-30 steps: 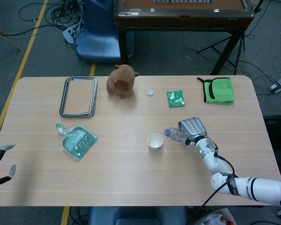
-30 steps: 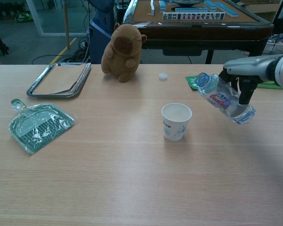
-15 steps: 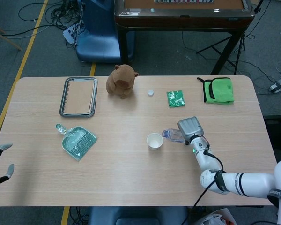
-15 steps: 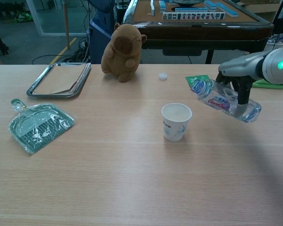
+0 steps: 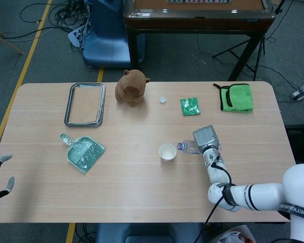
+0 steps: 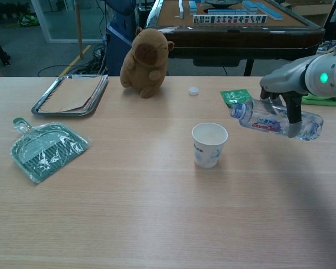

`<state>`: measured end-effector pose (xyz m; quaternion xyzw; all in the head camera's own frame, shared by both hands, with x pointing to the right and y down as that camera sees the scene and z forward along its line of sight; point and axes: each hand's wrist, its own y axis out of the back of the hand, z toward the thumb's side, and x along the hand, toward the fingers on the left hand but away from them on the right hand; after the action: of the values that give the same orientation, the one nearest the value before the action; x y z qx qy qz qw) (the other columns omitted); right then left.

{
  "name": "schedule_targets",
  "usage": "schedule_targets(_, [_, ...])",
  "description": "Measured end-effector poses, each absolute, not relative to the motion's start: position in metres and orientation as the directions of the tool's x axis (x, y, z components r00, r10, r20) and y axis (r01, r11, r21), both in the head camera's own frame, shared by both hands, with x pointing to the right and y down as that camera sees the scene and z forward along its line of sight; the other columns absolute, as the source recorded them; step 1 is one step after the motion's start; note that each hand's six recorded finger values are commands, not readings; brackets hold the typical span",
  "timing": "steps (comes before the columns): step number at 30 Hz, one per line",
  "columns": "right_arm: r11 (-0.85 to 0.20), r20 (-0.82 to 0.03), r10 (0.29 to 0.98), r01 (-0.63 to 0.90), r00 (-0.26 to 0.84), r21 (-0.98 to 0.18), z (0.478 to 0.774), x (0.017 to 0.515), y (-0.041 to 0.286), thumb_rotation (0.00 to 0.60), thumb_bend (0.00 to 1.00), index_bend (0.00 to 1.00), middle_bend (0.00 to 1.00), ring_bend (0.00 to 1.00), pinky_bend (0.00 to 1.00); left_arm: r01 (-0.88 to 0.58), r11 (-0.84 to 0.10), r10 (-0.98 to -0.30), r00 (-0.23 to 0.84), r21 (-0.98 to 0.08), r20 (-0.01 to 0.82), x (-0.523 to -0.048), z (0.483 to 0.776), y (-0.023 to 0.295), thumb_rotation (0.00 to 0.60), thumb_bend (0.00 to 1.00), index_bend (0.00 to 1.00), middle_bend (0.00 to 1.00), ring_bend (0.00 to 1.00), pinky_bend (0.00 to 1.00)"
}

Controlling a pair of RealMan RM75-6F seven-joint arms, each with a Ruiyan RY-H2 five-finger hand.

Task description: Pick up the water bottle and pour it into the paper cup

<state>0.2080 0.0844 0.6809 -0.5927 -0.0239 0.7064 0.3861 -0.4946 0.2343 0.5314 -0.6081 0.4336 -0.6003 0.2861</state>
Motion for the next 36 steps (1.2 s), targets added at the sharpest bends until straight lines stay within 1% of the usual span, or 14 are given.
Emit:
schedule_targets(18, [-0.662,-0.813,0.582,-0.587,-0.011,-0.466,0.676,0.190,0.082,0.600,0.10,0.57,0.53,0.40,0.37,-0.197,-0.448,-0.876,-0.101,-0.872,0.472,-0.497,0.528,0.233,0.600,0.39,0.20,0.21,0.20,0.60])
schedule_targets(29, [-0.659,-0.810,0.581,-0.625,-0.072,-0.417,0.670,0.194,0.079,0.600,0.11,0.57,0.53,0.40,0.37,-0.199,-0.447,-0.876,-0.100,-0.872,0.472,-0.497,0.527,0.233,0.600,0.39,0.20,0.21,0.20,0.60])
schedule_targets(36, [-0.645,-0.804,0.588,-0.651,-0.089,-0.400,0.671,0.193,0.076,0.600,0.11,0.57,0.53,0.40,0.37,-0.199,-0.448,-0.875,-0.101,-0.872,0.473,-0.497,0.528,0.233,0.600,0.39,0.20,0.21,0.20,0.60])
